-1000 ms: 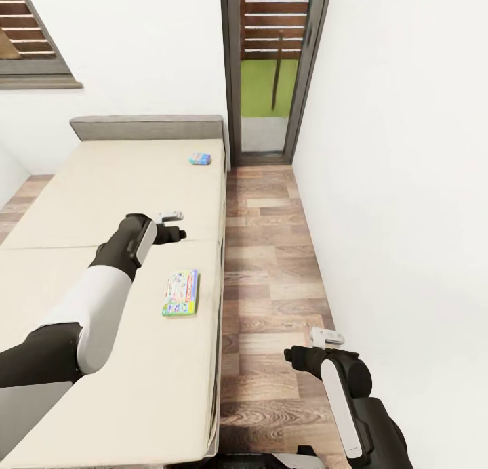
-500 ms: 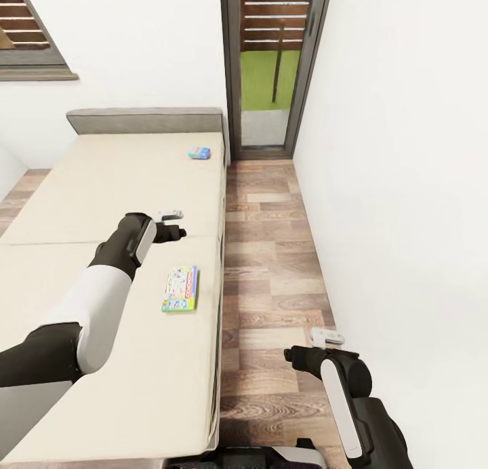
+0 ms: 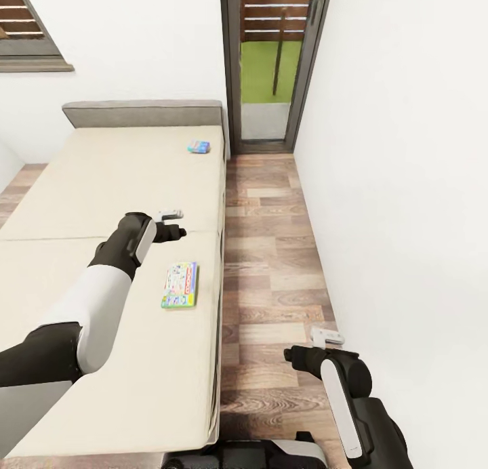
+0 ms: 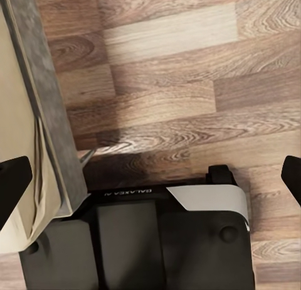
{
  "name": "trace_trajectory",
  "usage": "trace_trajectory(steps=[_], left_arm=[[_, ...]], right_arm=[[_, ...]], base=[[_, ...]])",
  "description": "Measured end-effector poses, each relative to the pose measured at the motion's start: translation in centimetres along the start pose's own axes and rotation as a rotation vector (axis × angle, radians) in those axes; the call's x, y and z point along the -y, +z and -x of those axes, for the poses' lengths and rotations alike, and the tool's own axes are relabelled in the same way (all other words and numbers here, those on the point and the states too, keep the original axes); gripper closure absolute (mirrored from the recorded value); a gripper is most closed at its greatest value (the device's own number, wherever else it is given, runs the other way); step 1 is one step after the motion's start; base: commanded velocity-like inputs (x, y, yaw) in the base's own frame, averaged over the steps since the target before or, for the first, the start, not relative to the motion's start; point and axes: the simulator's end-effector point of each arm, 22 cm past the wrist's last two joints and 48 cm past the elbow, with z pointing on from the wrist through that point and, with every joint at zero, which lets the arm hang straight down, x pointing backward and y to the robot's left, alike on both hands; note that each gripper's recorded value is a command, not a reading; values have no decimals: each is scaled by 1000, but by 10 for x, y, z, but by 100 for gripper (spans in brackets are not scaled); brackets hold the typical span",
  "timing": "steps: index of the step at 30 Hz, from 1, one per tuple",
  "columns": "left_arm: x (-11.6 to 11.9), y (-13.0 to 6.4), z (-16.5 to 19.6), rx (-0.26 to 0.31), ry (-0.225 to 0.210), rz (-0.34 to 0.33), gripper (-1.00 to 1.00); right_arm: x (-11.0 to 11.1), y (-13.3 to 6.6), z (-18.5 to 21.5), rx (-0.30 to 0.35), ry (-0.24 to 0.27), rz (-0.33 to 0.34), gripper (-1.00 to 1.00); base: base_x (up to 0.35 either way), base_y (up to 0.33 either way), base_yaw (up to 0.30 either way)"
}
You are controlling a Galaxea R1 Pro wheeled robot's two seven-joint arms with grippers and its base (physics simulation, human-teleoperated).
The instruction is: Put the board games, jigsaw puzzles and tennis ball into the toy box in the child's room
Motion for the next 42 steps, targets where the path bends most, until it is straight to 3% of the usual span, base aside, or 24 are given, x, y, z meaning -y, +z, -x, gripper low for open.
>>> trace_trajectory(steps=[42], left_arm=[[-2, 38, -33, -60, -1, 4, -100]], right_arm=[[4, 25, -24, -70, 1, -9, -100]], base=[[0, 0, 0]])
